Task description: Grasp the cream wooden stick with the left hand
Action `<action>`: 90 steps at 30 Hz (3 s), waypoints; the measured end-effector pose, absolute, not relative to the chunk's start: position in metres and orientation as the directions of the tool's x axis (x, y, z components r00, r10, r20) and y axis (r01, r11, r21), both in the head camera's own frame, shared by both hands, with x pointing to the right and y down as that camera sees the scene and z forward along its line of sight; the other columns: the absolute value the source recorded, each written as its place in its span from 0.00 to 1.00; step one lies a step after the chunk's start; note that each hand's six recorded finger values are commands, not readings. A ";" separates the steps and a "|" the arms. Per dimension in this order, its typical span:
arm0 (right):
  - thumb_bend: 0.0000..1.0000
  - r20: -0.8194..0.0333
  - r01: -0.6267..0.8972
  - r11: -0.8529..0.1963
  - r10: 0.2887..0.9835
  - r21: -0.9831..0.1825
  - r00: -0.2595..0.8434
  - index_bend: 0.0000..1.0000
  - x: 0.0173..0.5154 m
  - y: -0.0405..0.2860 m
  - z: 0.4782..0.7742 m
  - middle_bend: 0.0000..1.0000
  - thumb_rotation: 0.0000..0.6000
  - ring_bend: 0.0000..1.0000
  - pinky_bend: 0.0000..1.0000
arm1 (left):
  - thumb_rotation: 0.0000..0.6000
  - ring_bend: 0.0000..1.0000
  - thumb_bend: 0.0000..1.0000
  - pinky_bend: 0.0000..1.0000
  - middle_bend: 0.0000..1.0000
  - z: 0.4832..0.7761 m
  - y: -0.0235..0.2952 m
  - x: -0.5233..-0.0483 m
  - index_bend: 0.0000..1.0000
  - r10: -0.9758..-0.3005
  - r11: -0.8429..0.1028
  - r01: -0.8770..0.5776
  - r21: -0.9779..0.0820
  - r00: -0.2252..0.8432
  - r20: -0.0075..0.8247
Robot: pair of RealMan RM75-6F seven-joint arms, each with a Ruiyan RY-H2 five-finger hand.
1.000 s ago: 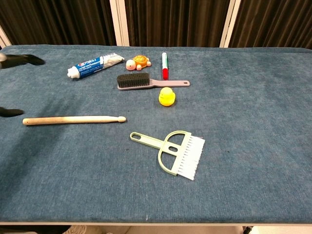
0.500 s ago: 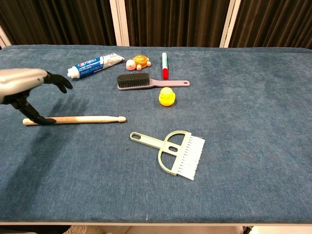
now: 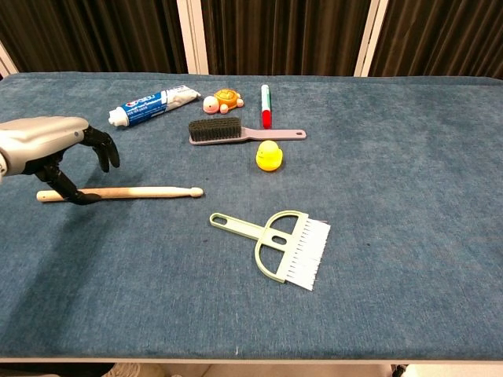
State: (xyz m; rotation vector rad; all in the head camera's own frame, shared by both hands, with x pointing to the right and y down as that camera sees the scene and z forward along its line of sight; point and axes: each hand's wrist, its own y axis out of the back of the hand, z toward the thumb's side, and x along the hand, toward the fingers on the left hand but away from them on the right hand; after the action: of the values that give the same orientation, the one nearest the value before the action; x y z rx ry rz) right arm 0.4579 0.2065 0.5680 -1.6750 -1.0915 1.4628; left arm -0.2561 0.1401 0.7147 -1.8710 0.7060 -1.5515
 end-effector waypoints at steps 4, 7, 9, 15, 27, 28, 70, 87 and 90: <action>0.29 -0.442 0.170 -0.440 0.897 -0.882 0.029 0.21 0.458 0.206 0.568 0.14 1.00 0.08 0.00 | 1.00 0.11 0.24 0.08 0.39 0.717 0.141 -0.249 0.36 -0.726 -0.678 -0.022 -0.735 0.180 0.664; 0.29 -0.442 0.170 -0.440 0.896 -0.882 0.029 0.21 0.458 0.206 0.568 0.14 1.00 0.08 0.00 | 1.00 0.13 0.24 0.08 0.41 0.720 0.141 -0.246 0.38 -0.723 -0.681 -0.023 -0.732 0.180 0.667; 0.29 -0.443 0.170 -0.441 0.896 -0.881 0.029 0.21 0.458 0.206 0.568 0.14 1.00 0.08 0.00 | 1.00 0.13 0.24 0.08 0.42 0.722 0.142 -0.244 0.39 -0.721 -0.683 -0.022 -0.730 0.180 0.669; 0.29 -0.443 0.172 -0.441 0.896 -0.881 0.028 0.21 0.458 0.206 0.568 0.14 1.00 0.08 0.00 | 1.00 0.13 0.25 0.08 0.44 0.728 0.143 -0.240 0.42 -0.718 -0.686 -0.021 -0.727 0.179 0.673; 0.29 -0.449 0.174 -0.446 0.893 -0.878 0.025 0.21 0.459 0.206 0.569 0.14 1.00 0.08 0.00 | 1.00 0.15 0.27 0.08 0.47 0.737 0.145 -0.235 0.45 -0.706 -0.700 -0.039 -0.714 0.195 0.681; 0.29 -0.449 0.174 -0.446 0.893 -0.878 0.025 0.21 0.459 0.206 0.569 0.14 1.00 0.08 0.00 | 1.00 0.16 0.28 0.08 0.48 0.738 0.145 -0.234 0.46 -0.704 -0.701 -0.040 -0.712 0.198 0.682; 0.29 -0.451 0.181 -0.447 0.892 -0.876 0.021 0.21 0.460 0.206 0.570 0.14 1.00 0.08 0.00 | 1.00 0.22 0.42 0.10 0.58 0.719 0.143 -0.228 0.56 -0.724 -0.673 -0.095 -0.734 0.286 0.627; 0.29 -0.453 0.181 -0.449 0.891 -0.875 0.018 0.21 0.460 0.206 0.570 0.14 1.00 0.08 0.00 | 1.00 0.22 0.43 0.10 0.58 0.623 0.101 -0.242 0.56 -0.772 -0.590 -0.193 -0.784 0.422 0.476; 0.29 -0.454 0.182 -0.449 0.891 -0.875 0.017 0.21 0.460 0.206 0.569 0.14 1.00 0.08 0.00 | 1.00 0.22 0.43 0.10 0.58 0.601 0.086 -0.252 0.56 -0.795 -0.555 -0.203 -0.807 0.414 0.443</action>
State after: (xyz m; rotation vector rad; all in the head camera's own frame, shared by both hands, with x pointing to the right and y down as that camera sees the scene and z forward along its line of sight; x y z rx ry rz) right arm 0.4599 0.2062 0.5695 -1.6844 -1.1052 1.4801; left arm -0.2518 0.0855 0.6007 -1.9973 0.8450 -1.1256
